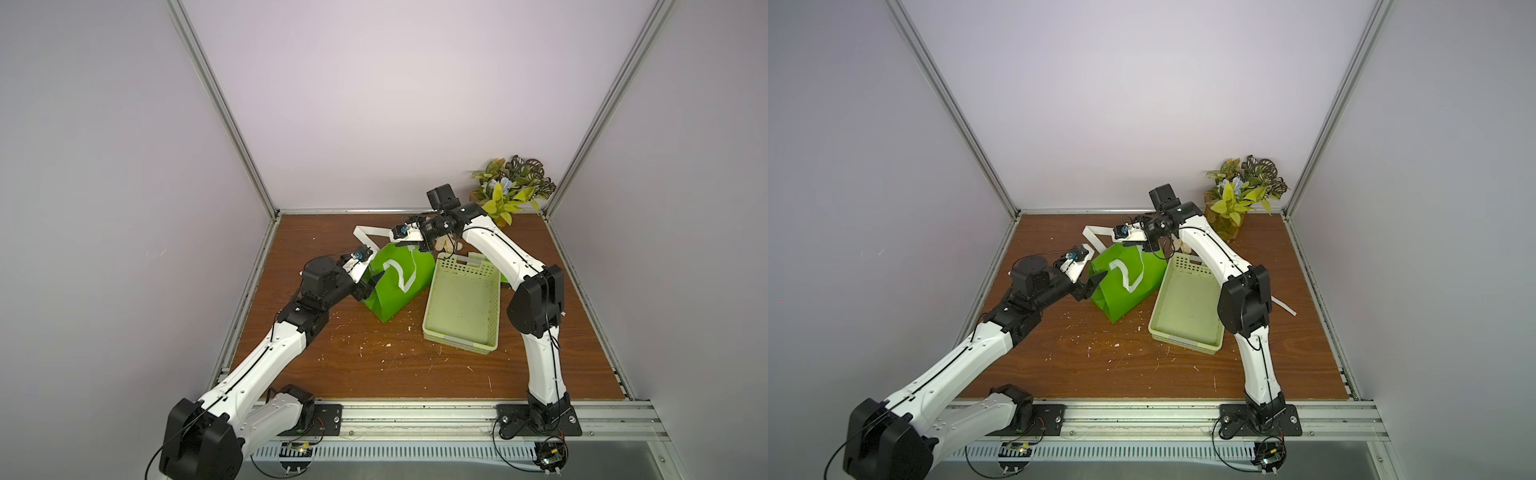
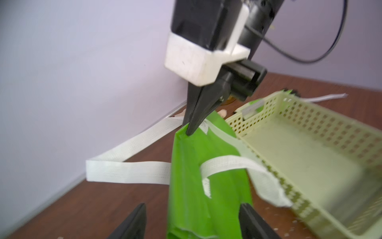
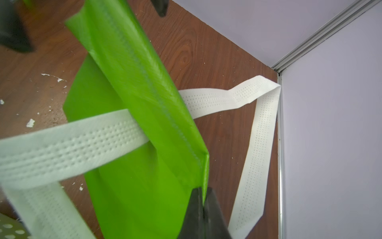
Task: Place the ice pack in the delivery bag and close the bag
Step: Seal the delivery bag at the center of the board.
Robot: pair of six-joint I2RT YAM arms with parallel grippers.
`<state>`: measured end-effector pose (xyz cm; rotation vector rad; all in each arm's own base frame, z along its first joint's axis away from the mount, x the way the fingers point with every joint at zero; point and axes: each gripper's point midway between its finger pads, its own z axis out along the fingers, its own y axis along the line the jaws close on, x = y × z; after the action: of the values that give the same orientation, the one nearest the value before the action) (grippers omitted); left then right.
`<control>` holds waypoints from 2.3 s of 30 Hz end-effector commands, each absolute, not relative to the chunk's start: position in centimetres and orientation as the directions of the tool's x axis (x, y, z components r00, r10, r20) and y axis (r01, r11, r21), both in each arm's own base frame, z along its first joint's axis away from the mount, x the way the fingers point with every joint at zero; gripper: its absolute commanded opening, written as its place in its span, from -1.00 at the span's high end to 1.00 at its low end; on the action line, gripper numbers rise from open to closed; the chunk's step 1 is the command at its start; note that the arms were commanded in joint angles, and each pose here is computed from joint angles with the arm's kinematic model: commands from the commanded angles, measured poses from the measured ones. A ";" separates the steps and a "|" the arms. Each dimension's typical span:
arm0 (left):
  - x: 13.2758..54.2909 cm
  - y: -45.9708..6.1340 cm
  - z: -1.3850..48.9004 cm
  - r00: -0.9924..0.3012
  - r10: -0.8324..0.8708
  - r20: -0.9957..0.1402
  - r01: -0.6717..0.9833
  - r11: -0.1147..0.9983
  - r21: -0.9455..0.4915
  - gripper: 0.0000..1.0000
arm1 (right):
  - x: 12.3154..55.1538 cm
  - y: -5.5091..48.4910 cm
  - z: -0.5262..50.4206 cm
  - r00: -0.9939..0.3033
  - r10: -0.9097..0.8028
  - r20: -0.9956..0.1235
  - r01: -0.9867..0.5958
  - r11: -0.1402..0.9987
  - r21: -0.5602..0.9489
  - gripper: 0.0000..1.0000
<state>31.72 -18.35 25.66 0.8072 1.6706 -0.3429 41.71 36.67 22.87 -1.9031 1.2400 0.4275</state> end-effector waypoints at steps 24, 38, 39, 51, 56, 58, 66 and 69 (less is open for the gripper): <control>35.6 -18.1 23.7 -0.327 0.169 -0.930 0.558 0.828 -0.046 -0.32 | 41.5 35.8 24.2 0.446 -0.623 -0.643 -0.879 -0.169 -0.447 1.00; 34.7 -17.5 22.5 -0.350 0.186 -0.918 0.580 0.813 -0.056 1.00 | 42.7 35.0 24.8 0.433 -0.641 -0.634 -0.876 -0.134 -0.463 0.51; 34.7 -17.5 22.6 -0.344 0.183 -0.921 0.580 0.813 -0.055 1.00 | 43.0 34.7 25.0 0.429 -0.645 -0.633 -0.875 -0.125 -0.467 0.41; 34.9 -17.0 23.3 -0.301 0.209 -0.930 0.569 0.822 0.001 1.00 | 46.4 31.9 24.4 0.382 -0.693 -0.611 -0.875 -0.059 -0.480 0.23; 34.8 -16.8 23.3 -0.295 0.214 -0.931 0.565 0.825 0.011 1.00 | 47.1 31.2 24.4 0.371 -0.702 -0.608 -0.872 -0.040 -0.487 0.42; 34.7 -16.7 23.3 -0.295 0.212 -0.931 0.561 0.828 0.011 1.00 | 47.5 30.9 24.3 0.365 -0.709 -0.603 -0.871 -0.031 -0.490 0.55; 34.6 -16.6 23.1 -0.283 0.205 -0.937 0.558 0.830 0.013 1.00 | 47.9 30.6 25.6 0.365 -0.706 -0.607 -0.859 -0.004 -0.512 1.00; 34.6 -16.7 23.5 -0.276 0.184 -0.943 0.559 0.829 -0.002 0.99 | 47.8 30.6 27.1 0.359 -0.680 -0.639 -0.861 0.024 -0.509 0.51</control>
<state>34.53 -17.23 22.85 0.5880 1.8706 -0.4067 46.66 31.42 23.78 -1.7953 1.3896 0.2822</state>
